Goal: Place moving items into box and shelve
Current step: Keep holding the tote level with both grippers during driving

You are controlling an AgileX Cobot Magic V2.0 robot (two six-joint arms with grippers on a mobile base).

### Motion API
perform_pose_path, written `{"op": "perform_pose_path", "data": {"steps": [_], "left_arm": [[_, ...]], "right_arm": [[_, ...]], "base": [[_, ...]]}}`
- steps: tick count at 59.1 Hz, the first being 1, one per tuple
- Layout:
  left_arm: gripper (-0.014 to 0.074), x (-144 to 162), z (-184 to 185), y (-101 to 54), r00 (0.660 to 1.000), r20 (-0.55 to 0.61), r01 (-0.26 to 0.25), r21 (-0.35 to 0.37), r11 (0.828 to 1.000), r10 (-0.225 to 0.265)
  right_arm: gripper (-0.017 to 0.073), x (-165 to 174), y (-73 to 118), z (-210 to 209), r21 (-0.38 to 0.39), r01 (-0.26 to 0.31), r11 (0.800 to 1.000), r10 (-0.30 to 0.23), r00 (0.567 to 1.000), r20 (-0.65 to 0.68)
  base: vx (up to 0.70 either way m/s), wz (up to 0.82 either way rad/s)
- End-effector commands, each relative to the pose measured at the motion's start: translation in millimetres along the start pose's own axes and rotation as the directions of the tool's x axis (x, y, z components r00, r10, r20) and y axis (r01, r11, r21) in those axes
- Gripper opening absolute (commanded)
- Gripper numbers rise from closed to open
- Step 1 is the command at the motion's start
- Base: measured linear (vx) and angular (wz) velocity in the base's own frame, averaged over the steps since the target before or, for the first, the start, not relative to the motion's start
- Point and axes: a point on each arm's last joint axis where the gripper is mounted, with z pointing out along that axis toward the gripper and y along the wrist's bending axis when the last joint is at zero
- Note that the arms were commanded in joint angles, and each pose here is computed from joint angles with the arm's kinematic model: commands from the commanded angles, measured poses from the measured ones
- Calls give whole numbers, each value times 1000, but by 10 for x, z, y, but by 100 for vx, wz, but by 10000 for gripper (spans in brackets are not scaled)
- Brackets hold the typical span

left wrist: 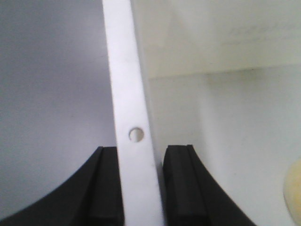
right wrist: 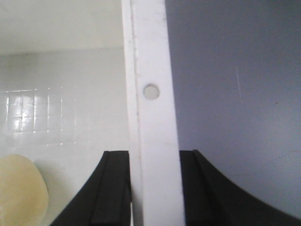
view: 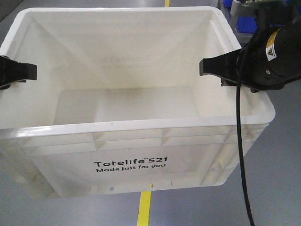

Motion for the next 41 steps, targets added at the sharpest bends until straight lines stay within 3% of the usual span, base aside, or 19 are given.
{"op": "perform_pose_path", "data": {"steps": [1, 41], "left_arm": [[169, -198, -225, 15, 977, 209, -42, 26, 999, 36], [169, -198, -225, 15, 977, 209, -42, 26, 999, 36]], "right_arm": [[110, -159, -126, -211, 43, 21, 999, -27, 987, 159], [110, -159, -125, -211, 42, 21, 999, -27, 987, 160]], "base": [[33, 6], [35, 6]]}}
